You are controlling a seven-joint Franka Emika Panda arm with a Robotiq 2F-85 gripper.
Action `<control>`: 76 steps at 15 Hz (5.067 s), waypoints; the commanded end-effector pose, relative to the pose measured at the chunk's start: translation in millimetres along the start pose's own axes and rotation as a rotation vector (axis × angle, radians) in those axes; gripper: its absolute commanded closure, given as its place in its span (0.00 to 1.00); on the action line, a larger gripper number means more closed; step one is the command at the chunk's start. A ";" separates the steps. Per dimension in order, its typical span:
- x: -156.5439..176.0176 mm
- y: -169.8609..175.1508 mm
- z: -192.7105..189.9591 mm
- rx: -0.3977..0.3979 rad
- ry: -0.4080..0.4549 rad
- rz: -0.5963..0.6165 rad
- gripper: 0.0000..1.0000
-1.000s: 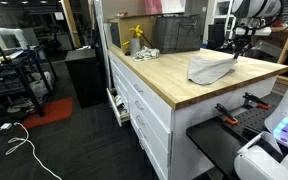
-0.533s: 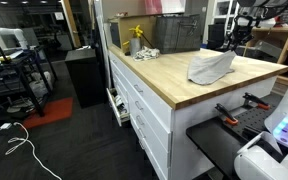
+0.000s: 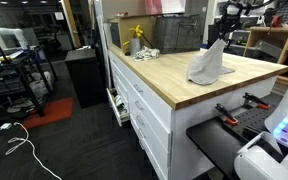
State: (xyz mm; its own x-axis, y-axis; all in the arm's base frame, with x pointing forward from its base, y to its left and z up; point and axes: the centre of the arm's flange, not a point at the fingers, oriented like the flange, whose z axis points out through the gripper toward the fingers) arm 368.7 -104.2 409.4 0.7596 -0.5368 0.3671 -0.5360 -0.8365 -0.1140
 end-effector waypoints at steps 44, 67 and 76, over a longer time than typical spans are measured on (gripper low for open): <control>-24.4 1.9 49.0 -0.035 0.154 -0.108 0.26; -63.5 -116.5 41.8 0.179 -0.225 -0.159 0.00; -25.8 -141.3 11.2 0.122 -0.251 -0.144 0.00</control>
State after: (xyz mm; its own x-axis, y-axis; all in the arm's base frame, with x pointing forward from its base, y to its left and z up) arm 411.8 6.2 387.9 0.8863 -0.4322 0.1665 -0.3947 -0.8929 -0.2167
